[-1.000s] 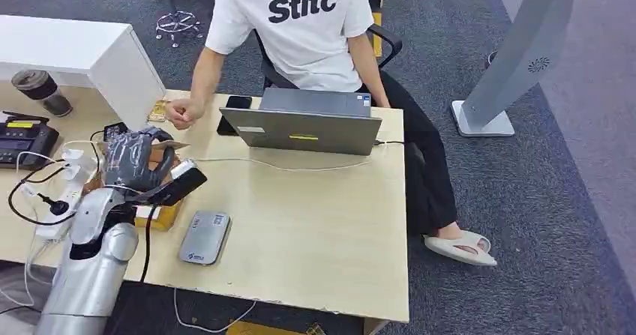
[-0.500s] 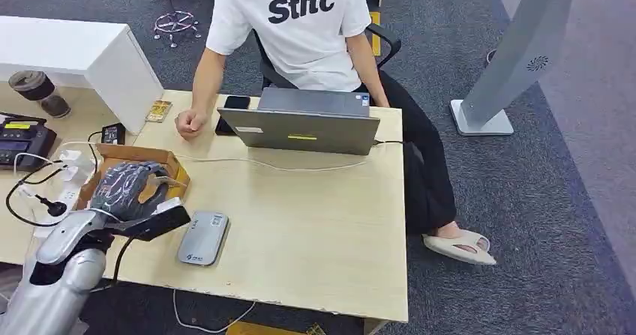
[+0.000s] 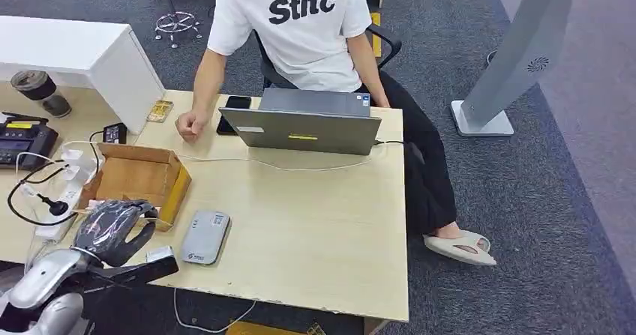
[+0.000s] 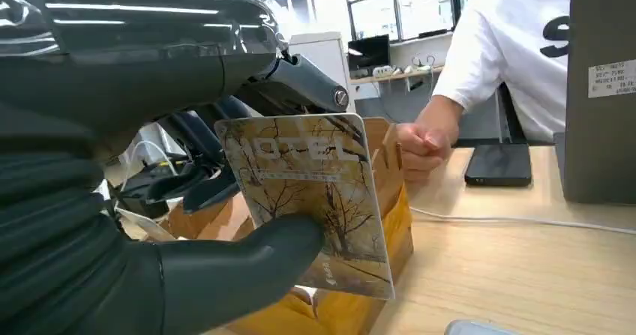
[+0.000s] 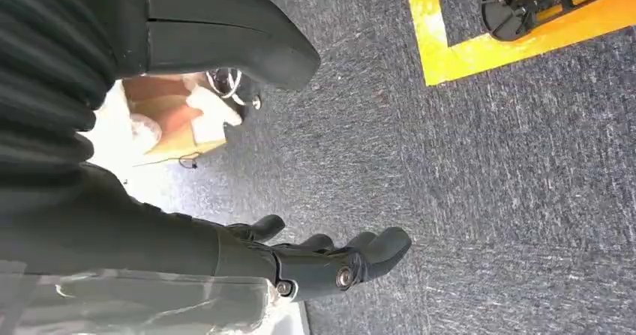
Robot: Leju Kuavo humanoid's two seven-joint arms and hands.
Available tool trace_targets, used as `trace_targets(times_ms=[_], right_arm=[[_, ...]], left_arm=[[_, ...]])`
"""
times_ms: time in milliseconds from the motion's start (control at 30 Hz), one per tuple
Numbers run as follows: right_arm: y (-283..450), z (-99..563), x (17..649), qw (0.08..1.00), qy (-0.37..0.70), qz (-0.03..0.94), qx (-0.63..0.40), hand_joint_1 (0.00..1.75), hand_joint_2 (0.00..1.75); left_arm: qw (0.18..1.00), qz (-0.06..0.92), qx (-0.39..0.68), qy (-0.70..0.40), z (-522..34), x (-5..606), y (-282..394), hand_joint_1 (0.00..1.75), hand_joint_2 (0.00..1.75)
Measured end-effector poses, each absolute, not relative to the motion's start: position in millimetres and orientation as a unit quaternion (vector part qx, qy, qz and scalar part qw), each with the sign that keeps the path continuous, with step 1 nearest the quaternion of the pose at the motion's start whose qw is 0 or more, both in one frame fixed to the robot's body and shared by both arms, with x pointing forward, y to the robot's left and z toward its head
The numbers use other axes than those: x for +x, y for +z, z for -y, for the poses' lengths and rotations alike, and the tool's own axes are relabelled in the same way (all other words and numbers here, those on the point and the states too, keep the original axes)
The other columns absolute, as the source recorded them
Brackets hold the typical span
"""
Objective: Pass the card to the sensor for recognition and then transmit it.
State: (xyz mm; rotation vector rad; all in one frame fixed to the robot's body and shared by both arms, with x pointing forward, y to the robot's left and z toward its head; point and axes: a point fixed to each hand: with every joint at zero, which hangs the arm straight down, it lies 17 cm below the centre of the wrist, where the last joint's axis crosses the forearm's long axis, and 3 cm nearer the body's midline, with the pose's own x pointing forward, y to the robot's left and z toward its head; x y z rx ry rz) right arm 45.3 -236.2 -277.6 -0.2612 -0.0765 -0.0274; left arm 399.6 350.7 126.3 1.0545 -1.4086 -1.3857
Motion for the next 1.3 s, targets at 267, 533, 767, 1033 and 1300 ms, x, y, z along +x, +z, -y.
trace_targets(times_ms=[267, 533, 767, 1033, 1300], right_arm=[[-277.5, 236.0, 46.4, 0.991, 0.001, 0.041, -0.130, 0.00, 1.75], [-277.7, 234.6, 46.6, 0.991, 0.009, 0.041, -0.127, 0.00, 1.75], [-277.6, 234.3, 47.4, 0.991, 0.011, 0.044, -0.127, 0.00, 1.75], [-277.6, 234.4, 47.9, 0.991, 0.018, 0.045, -0.127, 0.00, 1.75], [-277.5, 234.4, 48.0, 0.991, 0.019, 0.045, -0.127, 0.00, 1.75]], left_arm=[[0.434, 0.597, 0.398, -0.544, -328.1, 415.3, 124.1, 1.75, 1.75], [0.448, 0.602, 0.386, -0.537, -320.0, 428.2, 114.5, 1.75, 1.75], [0.453, 0.598, 0.382, -0.539, -311.0, 429.1, 99.5, 1.75, 1.75], [0.454, 0.600, 0.375, -0.541, -298.3, 426.4, 86.8, 1.75, 1.75], [0.451, 0.599, 0.371, -0.549, -288.2, 424.1, 78.4, 1.75, 1.75]])
